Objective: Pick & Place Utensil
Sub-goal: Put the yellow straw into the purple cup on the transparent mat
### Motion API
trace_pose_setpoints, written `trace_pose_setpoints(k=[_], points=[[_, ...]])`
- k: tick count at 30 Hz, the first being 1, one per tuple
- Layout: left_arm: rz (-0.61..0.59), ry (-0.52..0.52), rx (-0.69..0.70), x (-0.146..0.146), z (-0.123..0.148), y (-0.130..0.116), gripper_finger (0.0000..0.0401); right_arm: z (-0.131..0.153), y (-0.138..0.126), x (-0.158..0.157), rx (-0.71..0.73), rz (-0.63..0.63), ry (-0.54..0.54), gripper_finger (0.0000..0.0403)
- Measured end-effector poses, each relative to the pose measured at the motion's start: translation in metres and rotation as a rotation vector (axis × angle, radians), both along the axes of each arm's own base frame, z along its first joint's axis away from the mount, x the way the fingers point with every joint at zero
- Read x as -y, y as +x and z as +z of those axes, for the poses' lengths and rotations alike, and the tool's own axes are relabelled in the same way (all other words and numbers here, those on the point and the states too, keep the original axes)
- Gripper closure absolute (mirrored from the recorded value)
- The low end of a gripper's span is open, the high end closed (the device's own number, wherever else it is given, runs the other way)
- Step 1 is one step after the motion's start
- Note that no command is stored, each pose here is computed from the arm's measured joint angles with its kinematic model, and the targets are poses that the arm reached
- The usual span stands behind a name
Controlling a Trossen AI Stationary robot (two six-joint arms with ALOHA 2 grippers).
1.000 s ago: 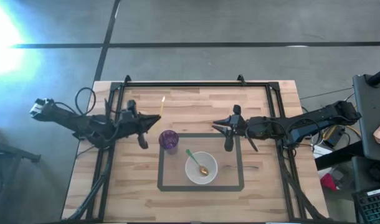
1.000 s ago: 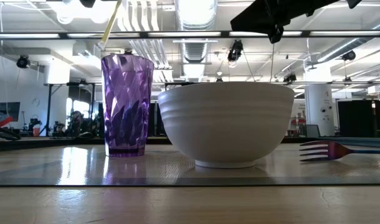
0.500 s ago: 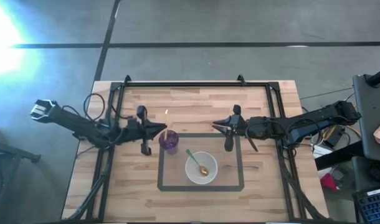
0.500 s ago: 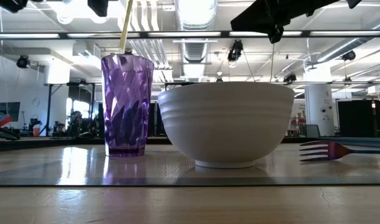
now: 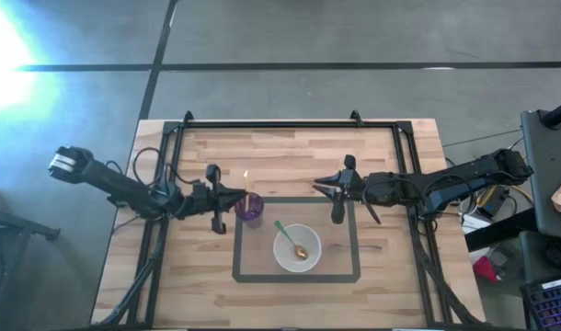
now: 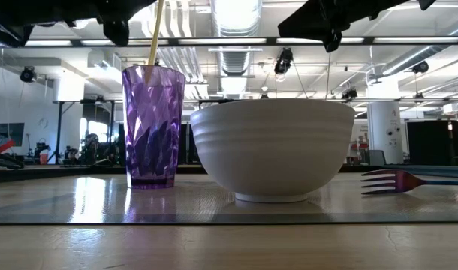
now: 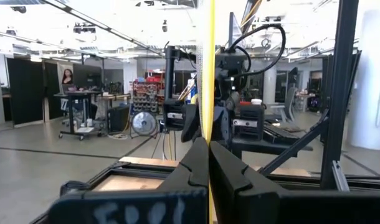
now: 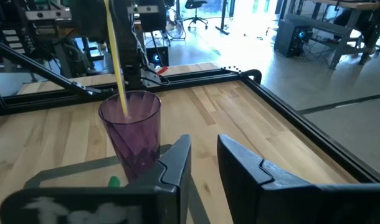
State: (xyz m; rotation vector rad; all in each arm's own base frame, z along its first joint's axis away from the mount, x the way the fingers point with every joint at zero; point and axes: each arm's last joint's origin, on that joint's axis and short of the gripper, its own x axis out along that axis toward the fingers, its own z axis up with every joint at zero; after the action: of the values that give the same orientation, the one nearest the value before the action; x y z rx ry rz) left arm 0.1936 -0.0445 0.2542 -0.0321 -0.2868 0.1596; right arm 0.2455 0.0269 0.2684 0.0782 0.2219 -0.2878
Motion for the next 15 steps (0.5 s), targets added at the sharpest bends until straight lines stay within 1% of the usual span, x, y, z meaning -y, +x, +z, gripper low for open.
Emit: trace_pose_setpoints(k=[8,15], points=[[0.005,0.008,-0.034,0.002,-0.016,0.007,0.0401,0.000,0.000,0.000,0.000,0.000,0.000,0.0339],[0.074,0.006,-0.096,0.002,-0.029,0.016,0.0401,0.000,0.000,0.000,0.000,0.000,0.000,0.0343]])
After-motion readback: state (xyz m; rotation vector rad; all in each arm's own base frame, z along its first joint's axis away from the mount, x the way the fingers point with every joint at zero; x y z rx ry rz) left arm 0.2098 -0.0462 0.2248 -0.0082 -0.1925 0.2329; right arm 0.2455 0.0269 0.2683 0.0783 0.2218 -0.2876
